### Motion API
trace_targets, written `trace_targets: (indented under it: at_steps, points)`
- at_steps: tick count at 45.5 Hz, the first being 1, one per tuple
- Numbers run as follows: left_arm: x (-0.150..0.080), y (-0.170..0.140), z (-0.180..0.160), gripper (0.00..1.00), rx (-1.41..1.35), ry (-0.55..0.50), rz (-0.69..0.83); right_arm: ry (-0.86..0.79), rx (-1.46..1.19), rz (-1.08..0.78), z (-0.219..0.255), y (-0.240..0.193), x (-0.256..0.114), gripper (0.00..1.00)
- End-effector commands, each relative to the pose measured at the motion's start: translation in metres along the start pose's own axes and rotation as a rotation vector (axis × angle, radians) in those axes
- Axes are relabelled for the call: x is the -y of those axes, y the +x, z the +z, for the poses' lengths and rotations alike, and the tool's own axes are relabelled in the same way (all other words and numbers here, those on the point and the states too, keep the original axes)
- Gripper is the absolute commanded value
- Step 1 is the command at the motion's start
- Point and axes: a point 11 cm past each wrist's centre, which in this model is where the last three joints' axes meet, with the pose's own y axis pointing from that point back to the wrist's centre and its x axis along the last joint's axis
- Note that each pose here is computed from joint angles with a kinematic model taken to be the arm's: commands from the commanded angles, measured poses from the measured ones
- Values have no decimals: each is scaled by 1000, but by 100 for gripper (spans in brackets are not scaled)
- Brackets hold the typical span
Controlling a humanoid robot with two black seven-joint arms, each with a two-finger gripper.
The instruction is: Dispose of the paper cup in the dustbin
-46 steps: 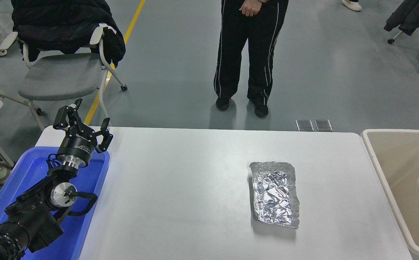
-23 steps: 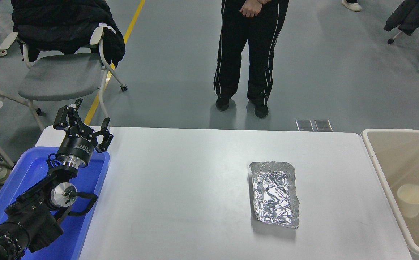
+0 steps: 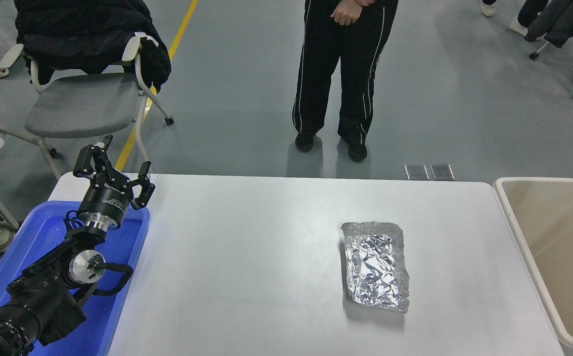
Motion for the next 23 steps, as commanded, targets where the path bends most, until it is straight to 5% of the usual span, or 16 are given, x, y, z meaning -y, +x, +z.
trace_targets:
  at_steps: [1, 13, 23]
  points:
    - [0, 0, 0, 100, 0, 0, 0, 213, 159, -64, -113, 4, -6, 100]
    - [0, 0, 0, 100, 1, 0, 1, 429, 496, -226, -198, 4, -38, 100]
    - [0, 0, 0, 100, 1, 0, 1, 518, 632, -327, -200, -9, -58, 100]
